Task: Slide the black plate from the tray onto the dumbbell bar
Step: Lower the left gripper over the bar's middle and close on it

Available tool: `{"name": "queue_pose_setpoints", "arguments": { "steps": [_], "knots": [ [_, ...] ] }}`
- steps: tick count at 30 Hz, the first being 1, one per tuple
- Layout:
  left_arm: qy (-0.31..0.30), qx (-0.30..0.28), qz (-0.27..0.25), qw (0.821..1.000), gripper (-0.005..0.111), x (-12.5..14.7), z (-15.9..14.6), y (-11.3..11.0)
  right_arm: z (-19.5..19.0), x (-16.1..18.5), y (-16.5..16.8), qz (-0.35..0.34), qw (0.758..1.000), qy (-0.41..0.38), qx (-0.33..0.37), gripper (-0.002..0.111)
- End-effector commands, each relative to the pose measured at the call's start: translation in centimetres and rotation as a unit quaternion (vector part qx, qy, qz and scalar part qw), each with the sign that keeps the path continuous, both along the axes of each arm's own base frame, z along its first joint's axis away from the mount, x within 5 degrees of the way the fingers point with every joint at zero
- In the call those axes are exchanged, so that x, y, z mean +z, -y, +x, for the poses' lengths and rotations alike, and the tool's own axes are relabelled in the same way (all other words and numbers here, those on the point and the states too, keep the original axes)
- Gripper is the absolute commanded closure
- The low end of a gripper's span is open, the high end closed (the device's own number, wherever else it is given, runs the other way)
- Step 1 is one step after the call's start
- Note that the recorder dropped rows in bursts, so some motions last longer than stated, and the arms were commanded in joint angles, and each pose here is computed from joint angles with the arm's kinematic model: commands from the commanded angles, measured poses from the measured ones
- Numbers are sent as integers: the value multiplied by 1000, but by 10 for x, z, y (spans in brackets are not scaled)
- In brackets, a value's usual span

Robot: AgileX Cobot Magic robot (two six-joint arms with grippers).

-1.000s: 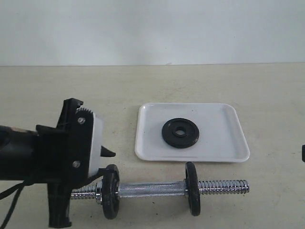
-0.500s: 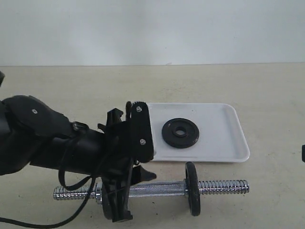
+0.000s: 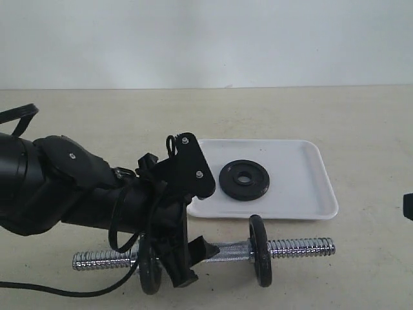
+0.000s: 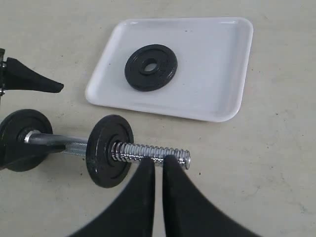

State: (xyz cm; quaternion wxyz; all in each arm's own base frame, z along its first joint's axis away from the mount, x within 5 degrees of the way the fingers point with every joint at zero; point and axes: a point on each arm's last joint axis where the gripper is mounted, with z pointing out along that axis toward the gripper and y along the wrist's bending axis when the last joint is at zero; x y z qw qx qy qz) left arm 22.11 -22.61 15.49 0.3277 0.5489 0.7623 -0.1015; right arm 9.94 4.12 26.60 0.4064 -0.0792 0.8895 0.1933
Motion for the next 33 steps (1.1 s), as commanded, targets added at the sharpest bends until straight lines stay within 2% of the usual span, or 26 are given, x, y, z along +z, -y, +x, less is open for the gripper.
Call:
{"name": "queue_pose_setpoints", "arguments": {
  "steps": [1,5,16,26,33],
  "knots": [
    [-34,-20,-23,999,28,2,-6,6,0,-1,-1,-1,1000,1,5,107],
    [-54,-32,-23,998,28,-4,-8,8,0,-1,-1,0,1000,1,5,107],
    [-85,-22,17,996,28,-38,-5,8,0,-1,-1,0,1000,0,6,107],
    [-96,2,3,995,35,-43,8,21,0,-1,-1,2,1000,0,6,107],
    [-108,23,-11,994,35,-42,11,25,0,-1,-1,4,1000,0,7,107]
  ]
}}
